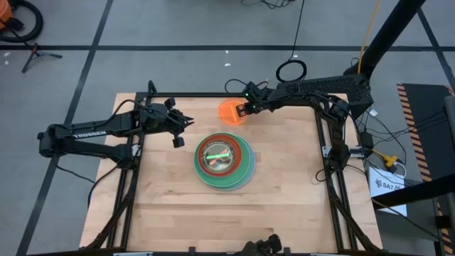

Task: Stack plastic plates
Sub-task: Stack the orange plate on top of the light green plate

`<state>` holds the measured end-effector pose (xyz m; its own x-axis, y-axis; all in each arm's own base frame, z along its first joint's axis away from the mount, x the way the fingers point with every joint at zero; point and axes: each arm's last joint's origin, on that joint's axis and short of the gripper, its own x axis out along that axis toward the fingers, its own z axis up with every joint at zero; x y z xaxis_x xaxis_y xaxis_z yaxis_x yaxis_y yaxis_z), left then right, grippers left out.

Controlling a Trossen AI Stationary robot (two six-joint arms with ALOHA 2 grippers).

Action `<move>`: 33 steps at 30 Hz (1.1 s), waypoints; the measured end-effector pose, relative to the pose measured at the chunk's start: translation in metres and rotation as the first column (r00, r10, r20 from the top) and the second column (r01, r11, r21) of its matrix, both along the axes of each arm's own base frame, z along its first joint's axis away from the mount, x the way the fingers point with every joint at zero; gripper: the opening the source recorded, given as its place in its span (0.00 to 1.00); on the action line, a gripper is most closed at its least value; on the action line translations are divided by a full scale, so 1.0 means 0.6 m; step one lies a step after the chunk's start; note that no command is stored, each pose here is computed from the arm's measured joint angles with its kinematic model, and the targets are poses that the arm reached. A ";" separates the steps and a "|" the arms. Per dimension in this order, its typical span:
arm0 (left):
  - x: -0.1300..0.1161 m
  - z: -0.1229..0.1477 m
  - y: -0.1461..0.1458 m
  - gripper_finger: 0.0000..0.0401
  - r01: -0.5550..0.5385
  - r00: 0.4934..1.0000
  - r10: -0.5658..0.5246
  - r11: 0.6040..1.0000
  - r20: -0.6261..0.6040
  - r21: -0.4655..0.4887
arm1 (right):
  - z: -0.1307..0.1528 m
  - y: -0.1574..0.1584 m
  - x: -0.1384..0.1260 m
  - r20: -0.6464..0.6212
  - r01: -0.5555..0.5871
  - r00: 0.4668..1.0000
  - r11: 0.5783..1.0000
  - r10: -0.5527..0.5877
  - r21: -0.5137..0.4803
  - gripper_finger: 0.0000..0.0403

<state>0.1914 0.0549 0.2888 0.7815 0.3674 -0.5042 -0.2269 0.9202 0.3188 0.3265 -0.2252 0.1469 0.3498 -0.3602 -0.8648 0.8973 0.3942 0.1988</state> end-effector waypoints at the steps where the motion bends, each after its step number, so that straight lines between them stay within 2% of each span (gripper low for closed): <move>1: 0.000 0.000 0.000 0.16 0.000 1.000 0.000 1.000 0.000 0.000 | 0.000 0.000 0.000 0.002 0.004 1.000 1.000 -0.004 0.001 0.19; 15: 0.000 0.000 0.000 0.16 -0.001 1.000 0.001 1.000 0.003 -0.001 | 0.000 0.002 0.001 0.002 0.003 1.000 1.000 -0.003 0.001 0.19; 24: 0.000 0.000 0.000 0.16 0.000 1.000 0.000 1.000 0.002 -0.001 | 0.000 -0.001 0.000 -0.011 0.019 1.000 1.000 -0.020 -0.020 0.31; 33: 0.000 0.000 0.000 0.16 0.000 1.000 0.000 1.000 0.001 -0.001 | -0.014 0.003 0.005 -0.012 0.051 0.999 0.999 -0.051 0.009 0.33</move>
<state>0.1915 0.0549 0.2888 0.7822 0.3669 -0.5035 -0.2275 0.9206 0.3173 0.3292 -0.2234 0.1383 0.3207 -0.3692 -0.8722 0.9186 0.3458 0.1914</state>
